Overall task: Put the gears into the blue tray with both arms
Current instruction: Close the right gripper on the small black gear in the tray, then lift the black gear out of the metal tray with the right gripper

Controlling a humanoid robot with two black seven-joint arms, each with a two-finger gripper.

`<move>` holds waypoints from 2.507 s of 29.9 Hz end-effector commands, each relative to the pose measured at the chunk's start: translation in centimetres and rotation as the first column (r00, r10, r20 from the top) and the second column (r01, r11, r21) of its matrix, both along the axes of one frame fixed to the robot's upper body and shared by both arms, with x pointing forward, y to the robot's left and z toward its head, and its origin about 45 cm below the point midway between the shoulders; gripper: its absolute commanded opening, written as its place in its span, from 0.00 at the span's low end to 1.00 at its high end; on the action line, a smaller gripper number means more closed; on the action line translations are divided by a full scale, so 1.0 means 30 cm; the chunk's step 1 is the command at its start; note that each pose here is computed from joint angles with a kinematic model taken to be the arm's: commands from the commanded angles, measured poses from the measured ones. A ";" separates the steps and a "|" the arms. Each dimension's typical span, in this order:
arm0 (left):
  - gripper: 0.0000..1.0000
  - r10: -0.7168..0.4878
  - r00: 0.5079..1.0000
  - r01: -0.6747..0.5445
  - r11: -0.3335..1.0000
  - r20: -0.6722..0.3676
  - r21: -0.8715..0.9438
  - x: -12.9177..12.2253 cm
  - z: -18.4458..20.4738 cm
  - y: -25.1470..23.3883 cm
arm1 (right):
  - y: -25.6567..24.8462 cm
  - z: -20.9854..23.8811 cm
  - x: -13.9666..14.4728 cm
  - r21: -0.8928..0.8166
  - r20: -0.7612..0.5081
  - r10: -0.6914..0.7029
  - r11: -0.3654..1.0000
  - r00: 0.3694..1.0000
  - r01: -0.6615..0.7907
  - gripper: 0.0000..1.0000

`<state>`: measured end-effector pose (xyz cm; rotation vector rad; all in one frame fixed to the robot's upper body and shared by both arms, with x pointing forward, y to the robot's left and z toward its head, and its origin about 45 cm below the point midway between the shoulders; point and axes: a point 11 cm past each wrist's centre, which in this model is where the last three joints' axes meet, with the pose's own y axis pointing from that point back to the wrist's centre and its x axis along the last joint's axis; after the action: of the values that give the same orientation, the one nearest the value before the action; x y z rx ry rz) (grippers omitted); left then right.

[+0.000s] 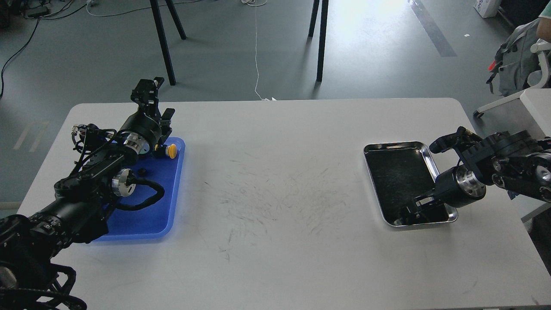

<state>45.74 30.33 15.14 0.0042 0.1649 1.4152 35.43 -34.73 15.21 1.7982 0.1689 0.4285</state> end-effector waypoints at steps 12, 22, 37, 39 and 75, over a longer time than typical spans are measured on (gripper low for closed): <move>0.98 -0.002 1.000 0.002 1.000 0.000 -0.002 0.000 -0.001 -0.005 | 0.004 0.049 0.036 0.008 0.036 -0.006 1.000 0.999 0.006 0.23; 0.98 -0.005 1.000 0.005 1.000 -0.002 -0.006 0.000 -0.004 -0.016 | 0.061 0.094 0.080 0.065 0.082 -0.005 0.998 0.997 0.000 0.23; 0.98 -0.003 1.000 0.003 1.000 0.001 -0.003 0.002 0.000 -0.011 | 0.179 0.132 0.126 0.162 0.127 0.007 0.986 0.992 -0.028 0.23; 0.98 -0.004 1.000 0.004 1.000 0.000 -0.005 0.002 -0.001 -0.013 | 0.197 0.133 0.129 0.172 0.129 0.012 0.984 0.992 -0.034 0.23; 0.98 -0.009 1.000 0.009 1.000 -0.005 -0.009 -0.002 -0.010 -0.029 | 0.529 0.085 0.107 0.413 0.077 0.032 0.909 0.997 -0.061 0.23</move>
<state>45.72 29.45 14.89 -0.0004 0.1744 1.4046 38.86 -19.69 18.03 2.1775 0.0673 0.5941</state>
